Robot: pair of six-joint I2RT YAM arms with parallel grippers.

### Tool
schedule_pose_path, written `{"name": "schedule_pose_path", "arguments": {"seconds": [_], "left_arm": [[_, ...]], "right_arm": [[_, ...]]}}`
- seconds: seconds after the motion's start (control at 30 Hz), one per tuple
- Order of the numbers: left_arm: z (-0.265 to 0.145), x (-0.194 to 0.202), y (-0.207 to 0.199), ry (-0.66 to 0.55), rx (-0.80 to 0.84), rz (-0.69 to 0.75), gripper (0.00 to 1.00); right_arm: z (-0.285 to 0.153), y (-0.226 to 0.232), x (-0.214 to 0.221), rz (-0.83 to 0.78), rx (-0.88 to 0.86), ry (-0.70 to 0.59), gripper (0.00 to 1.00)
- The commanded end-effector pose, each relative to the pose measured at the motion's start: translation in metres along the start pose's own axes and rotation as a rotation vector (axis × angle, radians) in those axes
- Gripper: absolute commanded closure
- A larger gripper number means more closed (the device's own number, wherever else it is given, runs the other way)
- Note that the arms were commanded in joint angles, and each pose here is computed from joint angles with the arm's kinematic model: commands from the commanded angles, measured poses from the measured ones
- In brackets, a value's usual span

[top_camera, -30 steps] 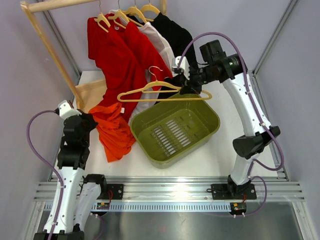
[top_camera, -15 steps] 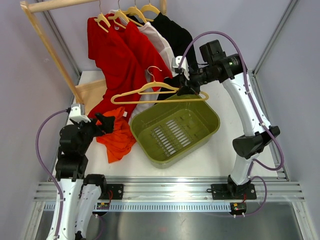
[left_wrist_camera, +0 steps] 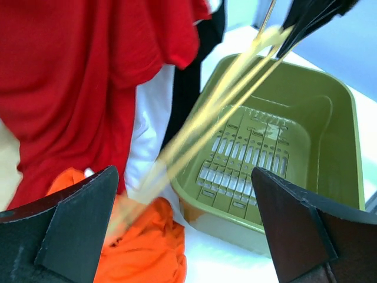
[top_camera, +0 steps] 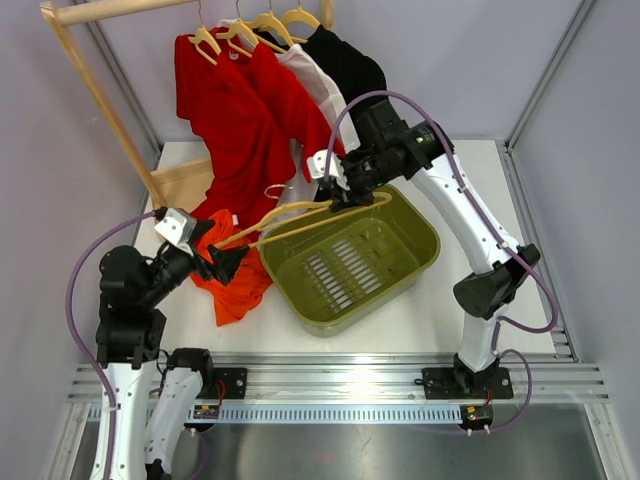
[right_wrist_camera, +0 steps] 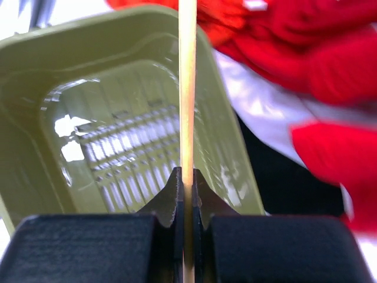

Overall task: Remove the t-shirt from the hanger
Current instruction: Pass the hanger from the right arm to the left

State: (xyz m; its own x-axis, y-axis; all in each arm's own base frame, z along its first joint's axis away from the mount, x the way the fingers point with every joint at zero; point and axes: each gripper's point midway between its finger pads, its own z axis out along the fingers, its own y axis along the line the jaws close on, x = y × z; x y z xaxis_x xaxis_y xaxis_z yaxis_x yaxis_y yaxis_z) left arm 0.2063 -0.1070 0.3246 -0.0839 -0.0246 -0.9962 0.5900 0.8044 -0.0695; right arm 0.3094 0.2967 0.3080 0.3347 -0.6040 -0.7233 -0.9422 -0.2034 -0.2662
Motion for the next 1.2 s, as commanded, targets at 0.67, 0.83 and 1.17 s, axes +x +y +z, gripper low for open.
{"name": "schedule_pose_path", "arguments": {"seconds": [0.67, 0.83, 1.17], "left_arm": [[0.004, 0.032, -0.03, 0.043, 0.305, 0.291, 0.06], [0.0, 0.031, -0.047, 0.024, 0.4, 0.268, 0.2], [-0.003, 0.031, -0.059, 0.024, 0.471, 0.209, 0.65]], "right_arm": [[-0.036, 0.122, -0.029, -0.044, -0.249, -0.062, 1.0], [-0.032, 0.124, -0.024, -0.031, -0.258, -0.056, 1.0], [-0.023, 0.118, -0.022, -0.003, -0.278, -0.056, 1.0]]}}
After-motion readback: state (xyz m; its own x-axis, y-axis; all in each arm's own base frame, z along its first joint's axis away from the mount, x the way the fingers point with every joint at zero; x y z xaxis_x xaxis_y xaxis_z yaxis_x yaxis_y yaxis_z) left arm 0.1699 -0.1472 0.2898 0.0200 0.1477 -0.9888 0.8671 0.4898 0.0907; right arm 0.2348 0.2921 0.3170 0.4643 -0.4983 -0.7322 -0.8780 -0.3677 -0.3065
